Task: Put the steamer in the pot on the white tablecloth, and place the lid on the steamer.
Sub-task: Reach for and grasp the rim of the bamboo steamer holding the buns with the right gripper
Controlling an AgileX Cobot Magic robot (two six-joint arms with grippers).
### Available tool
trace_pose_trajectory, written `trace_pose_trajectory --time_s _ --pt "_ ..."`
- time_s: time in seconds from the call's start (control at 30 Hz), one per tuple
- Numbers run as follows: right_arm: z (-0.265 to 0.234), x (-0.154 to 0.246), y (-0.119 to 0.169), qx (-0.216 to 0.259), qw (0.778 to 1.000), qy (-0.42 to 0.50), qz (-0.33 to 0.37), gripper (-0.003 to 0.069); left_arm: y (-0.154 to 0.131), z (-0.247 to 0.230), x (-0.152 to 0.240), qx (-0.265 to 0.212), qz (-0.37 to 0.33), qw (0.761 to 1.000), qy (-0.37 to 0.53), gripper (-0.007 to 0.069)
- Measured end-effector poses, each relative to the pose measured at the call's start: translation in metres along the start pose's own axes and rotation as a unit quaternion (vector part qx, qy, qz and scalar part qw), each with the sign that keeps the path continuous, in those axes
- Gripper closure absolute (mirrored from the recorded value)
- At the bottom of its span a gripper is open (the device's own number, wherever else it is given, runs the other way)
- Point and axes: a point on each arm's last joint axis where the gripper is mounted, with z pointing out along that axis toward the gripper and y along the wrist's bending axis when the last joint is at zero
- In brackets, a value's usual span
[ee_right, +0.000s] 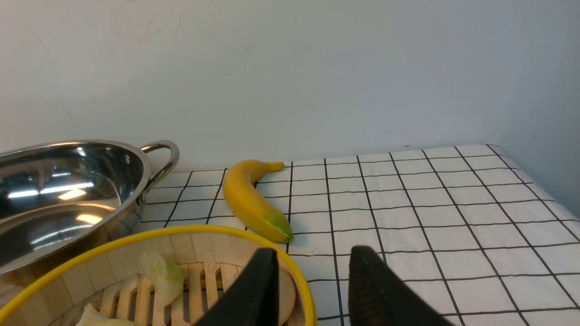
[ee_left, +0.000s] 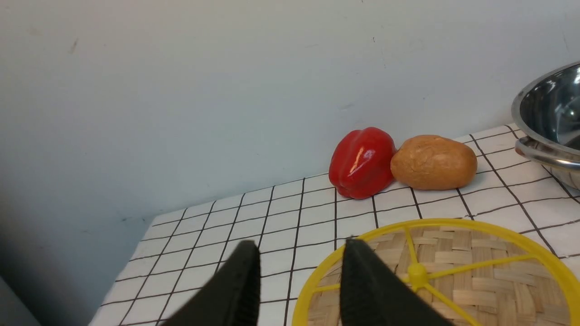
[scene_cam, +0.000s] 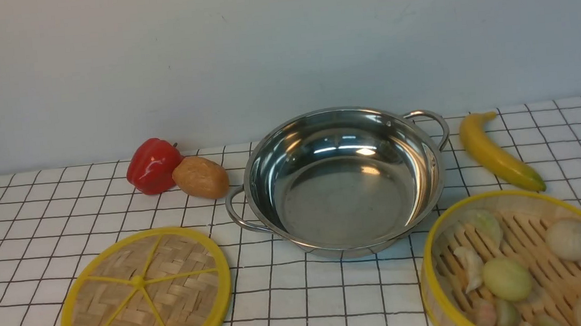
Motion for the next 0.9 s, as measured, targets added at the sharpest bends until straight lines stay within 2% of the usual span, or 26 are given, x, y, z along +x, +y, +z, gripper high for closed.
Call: trace_pose_trajectory --time_s 0.73,0.87,0.9 --pt "0.0000 0.0000 0.0000 0.000 1.000 0.000 0.000 0.0417 -0.0001 0.0000 0.0000 0.000 -0.003 1.000 0.000 0.0382" --pt "0.0000 0.0000 0.0000 0.000 1.000 0.000 0.000 0.0417 -0.0012 0.0000 -0.0003 0.007 -0.069 0.998 -0.001 0.0382" --pt "0.0000 0.0000 0.0000 0.000 1.000 0.000 0.000 0.0417 -0.0021 0.0000 -0.0006 0.012 -0.121 0.993 -0.002 0.0382"
